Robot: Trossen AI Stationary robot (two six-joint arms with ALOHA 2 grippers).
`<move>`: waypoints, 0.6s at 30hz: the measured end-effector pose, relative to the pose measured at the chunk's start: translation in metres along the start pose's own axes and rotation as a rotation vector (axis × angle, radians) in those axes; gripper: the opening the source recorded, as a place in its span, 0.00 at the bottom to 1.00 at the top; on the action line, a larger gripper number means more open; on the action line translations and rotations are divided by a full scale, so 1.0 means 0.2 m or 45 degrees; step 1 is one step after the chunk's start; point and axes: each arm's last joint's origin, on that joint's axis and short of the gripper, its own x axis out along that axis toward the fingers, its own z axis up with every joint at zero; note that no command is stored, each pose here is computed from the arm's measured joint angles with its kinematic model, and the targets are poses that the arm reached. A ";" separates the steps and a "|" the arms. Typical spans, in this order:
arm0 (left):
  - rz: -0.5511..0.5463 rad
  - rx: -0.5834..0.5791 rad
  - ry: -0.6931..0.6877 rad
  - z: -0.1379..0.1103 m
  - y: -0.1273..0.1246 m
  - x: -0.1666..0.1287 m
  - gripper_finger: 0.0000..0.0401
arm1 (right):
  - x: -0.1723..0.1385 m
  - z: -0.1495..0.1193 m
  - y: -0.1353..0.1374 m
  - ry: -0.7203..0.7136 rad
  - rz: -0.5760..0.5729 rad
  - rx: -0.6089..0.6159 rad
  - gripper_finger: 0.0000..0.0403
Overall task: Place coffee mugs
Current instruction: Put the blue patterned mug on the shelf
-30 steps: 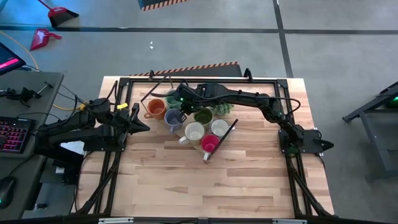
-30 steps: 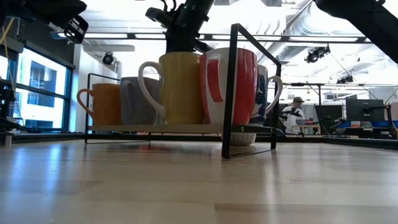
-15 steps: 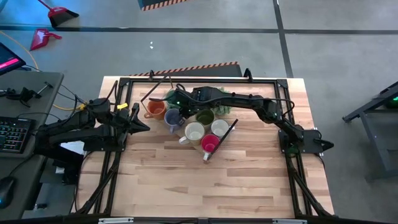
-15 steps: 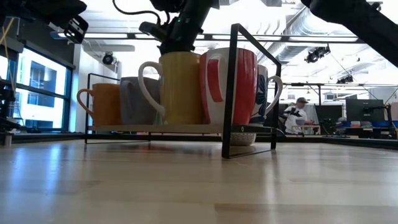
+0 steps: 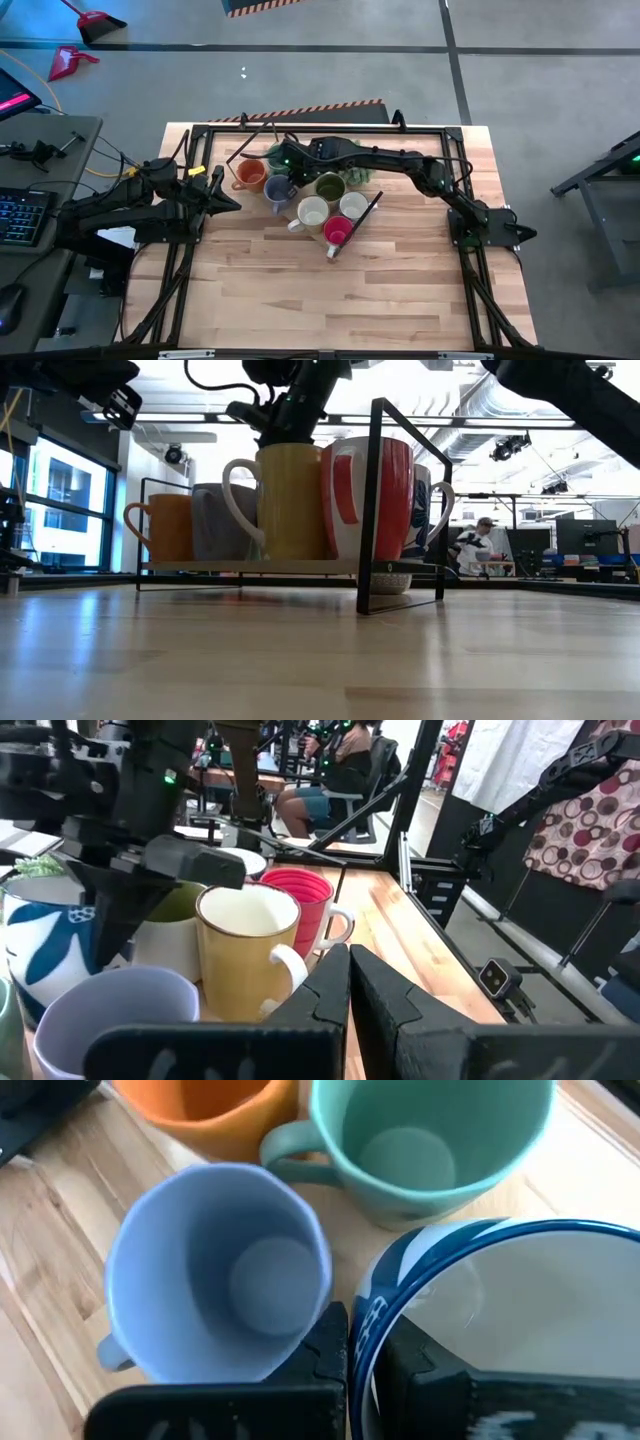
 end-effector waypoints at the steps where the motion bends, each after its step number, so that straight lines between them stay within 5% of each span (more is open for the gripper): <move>1: 0.000 0.000 0.001 0.00 0.00 0.00 0.00 | 0.00 0.00 0.00 -0.001 0.000 0.001 0.00; 18: 0.000 0.001 -0.001 0.00 0.00 0.00 0.00 | 0.08 -0.01 -0.02 0.043 -0.012 0.038 0.00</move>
